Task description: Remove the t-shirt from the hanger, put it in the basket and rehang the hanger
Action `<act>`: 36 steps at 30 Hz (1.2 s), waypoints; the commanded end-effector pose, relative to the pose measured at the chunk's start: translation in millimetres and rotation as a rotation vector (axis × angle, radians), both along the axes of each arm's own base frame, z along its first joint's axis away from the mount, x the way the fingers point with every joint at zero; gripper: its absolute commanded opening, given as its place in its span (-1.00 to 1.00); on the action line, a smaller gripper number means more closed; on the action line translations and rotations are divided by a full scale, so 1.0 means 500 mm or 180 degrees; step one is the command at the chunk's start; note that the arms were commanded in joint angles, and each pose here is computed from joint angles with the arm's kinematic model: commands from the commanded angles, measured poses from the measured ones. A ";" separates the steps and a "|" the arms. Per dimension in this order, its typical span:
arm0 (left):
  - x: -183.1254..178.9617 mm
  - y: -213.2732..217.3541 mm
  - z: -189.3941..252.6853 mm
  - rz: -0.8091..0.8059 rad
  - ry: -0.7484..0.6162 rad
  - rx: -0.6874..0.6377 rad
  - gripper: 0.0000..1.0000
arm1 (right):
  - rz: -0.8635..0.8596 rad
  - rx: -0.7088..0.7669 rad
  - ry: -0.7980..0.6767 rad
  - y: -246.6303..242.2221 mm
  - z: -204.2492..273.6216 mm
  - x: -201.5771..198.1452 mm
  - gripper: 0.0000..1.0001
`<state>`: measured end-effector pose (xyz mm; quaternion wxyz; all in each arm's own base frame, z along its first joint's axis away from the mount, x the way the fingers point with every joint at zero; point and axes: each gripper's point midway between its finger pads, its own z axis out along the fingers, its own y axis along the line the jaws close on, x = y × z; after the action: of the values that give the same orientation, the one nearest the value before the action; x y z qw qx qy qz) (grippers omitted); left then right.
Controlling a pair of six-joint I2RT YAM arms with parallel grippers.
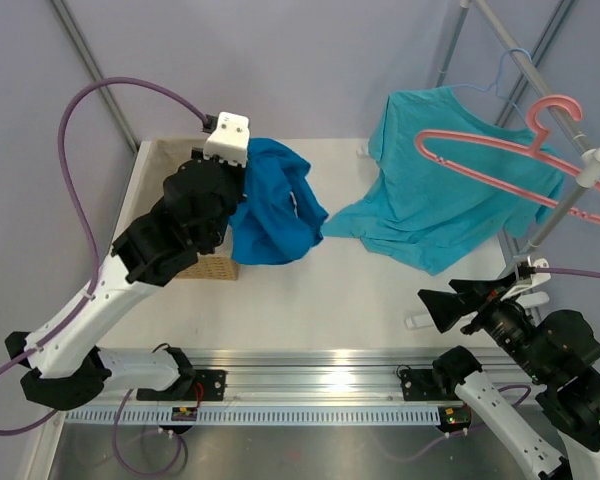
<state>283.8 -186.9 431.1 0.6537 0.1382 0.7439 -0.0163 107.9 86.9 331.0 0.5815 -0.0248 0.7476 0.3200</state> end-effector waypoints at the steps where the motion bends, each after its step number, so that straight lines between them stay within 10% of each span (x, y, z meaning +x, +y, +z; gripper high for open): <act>1: 0.049 0.132 0.049 0.1187 -0.0320 0.0594 -1.00 | 0.0164 0.0094 -0.0159 0.017 0.020 -0.006 0.99; 18: 0.140 0.283 0.249 0.2271 -0.0896 0.1054 -1.00 | 0.0261 0.0049 -0.0299 0.010 0.027 -0.032 0.99; 36: 0.288 0.319 0.071 0.2626 -0.0471 0.1328 -1.00 | 0.0372 0.0093 -0.0436 0.012 0.035 -0.053 0.99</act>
<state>407.9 -13.9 492.4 0.6044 -0.0348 0.6680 0.4327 86.7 90.2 337.8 0.5951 -0.0582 0.7196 0.3531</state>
